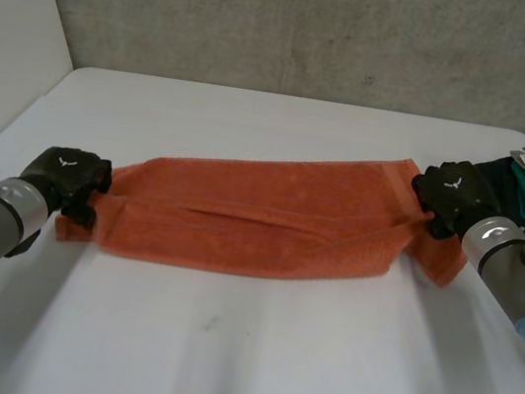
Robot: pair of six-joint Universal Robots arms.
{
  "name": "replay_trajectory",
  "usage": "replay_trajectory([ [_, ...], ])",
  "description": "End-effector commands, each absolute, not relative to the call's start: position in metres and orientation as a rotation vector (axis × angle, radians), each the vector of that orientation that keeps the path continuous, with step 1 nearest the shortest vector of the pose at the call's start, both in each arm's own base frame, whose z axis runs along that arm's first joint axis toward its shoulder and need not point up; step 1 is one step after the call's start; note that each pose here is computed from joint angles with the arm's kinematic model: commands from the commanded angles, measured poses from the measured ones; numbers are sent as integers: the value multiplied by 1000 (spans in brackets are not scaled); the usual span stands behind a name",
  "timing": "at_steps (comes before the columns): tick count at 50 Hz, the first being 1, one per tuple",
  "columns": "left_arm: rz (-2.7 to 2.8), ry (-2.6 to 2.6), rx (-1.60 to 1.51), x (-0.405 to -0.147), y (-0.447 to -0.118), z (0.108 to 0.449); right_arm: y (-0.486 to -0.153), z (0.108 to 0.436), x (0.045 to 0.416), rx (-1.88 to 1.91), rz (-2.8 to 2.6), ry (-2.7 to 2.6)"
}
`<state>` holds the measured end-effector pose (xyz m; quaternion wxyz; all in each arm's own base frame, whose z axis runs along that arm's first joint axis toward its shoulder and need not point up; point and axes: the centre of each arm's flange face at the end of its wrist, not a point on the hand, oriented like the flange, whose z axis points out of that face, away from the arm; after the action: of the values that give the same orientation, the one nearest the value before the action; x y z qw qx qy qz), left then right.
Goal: Fold the laundry.
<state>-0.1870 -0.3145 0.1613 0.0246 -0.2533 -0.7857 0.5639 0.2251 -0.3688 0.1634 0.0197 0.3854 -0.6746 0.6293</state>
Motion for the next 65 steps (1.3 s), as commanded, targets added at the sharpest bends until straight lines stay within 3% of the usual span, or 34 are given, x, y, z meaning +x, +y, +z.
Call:
replay_trajectory([
  [1,1721,-2424,-773,-185,-302,188,-364,180,220,1218,1931,-2078],
  [8,1878,-2316,-639,-178,-282,256,-348,253,215,1168,2040,-1972],
  [13,1960,-2218,-576,-180,-281,280,-361,256,208,1091,2074,-2040],
  [20,1846,-2322,-627,-189,-327,237,-364,215,214,1058,1891,-2328],
  [31,1909,-2480,-578,-198,-401,195,-347,201,209,995,1736,-2391],
  [42,1818,-2551,-565,-208,-436,164,-315,208,208,1130,1721,-2384],
  [52,1801,-2566,-582,-198,-416,196,-279,191,201,1475,1445,-2312],
  [57,1820,-2528,-668,-187,-386,219,-270,186,198,1555,1384,-2254],
  [65,1749,-2550,-1033,-175,-340,202,-279,182,193,1509,1432,-2194],
])
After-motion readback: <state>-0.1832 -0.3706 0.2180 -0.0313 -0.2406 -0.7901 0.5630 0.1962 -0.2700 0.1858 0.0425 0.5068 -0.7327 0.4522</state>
